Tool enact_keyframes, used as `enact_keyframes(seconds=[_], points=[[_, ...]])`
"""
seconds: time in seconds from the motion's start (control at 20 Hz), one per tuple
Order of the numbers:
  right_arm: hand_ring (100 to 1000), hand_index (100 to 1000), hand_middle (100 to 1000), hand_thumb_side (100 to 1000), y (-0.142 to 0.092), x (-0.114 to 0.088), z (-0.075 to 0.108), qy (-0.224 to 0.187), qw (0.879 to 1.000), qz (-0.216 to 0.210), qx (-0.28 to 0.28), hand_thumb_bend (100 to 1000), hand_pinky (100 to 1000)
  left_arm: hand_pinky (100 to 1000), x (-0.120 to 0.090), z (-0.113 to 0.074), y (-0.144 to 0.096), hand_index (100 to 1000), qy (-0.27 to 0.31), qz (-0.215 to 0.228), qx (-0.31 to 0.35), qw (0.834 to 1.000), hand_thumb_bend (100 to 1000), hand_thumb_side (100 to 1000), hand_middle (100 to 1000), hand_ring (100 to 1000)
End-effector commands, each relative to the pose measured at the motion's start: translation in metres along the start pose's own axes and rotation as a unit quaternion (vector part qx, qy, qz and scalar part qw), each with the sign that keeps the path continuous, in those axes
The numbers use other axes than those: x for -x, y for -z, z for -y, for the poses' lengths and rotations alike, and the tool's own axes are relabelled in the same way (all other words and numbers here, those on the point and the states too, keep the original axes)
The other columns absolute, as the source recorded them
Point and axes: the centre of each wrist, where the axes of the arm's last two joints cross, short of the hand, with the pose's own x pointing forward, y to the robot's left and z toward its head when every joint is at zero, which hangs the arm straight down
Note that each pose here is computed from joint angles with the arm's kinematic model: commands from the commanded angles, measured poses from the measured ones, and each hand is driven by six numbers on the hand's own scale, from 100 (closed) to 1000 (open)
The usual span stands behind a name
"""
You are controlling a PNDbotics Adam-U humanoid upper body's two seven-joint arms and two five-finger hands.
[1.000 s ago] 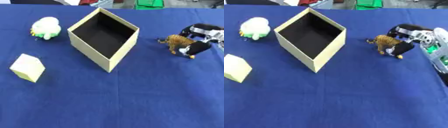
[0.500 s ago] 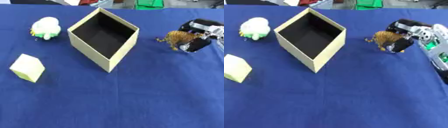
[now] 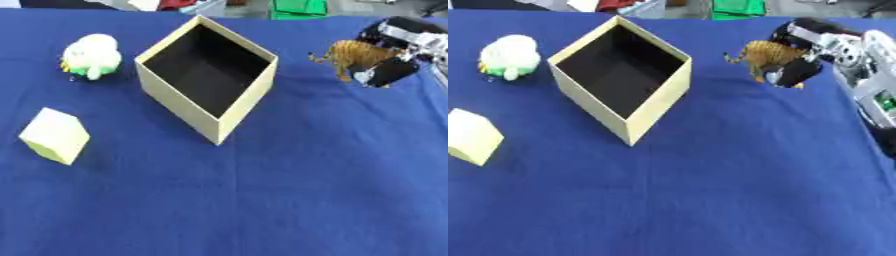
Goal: Pick up objects on the table and place them in the box.
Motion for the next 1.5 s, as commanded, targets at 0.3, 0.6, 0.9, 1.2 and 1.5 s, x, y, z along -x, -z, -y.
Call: enact_keyframes(seconds=[0.3, 0.6, 0.9, 1.2, 1.5], points=[[816, 545, 393, 100, 0.003, -0.058, 0.046, -0.041, 0.995, 0.051, 0.069, 100, 797, 765, -0.005, -0.001, 0.007, 787, -0.003, 0.015, 0.006, 1.0, 311, 1000, 699, 725], [813, 544, 392, 100, 0.015, -0.108, 0.056, -0.062, 0.99, 0.088, 0.088, 100, 796, 766, -0.005, 0.001, 0.006, 787, -0.007, 0.012, 0.009, 1.0, 310, 1000, 700, 725], [814, 548, 396, 100, 0.027, -0.153, 0.049, -0.074, 0.985, 0.128, 0.084, 100, 797, 766, -0.005, 0.003, 0.005, 787, -0.014, 0.011, 0.012, 1.0, 309, 1000, 700, 726], [815, 548, 401, 100, 0.037, -0.184, 0.037, -0.085, 0.982, 0.153, 0.067, 100, 797, 766, -0.005, 0.005, 0.006, 786, -0.019, 0.011, 0.013, 1.0, 309, 1000, 700, 726], [818, 550, 405, 100, 0.048, -0.194, 0.021, -0.089, 0.984, 0.152, 0.039, 100, 798, 766, -0.005, 0.006, 0.006, 786, -0.022, 0.01, 0.013, 1.0, 309, 1000, 700, 726]])
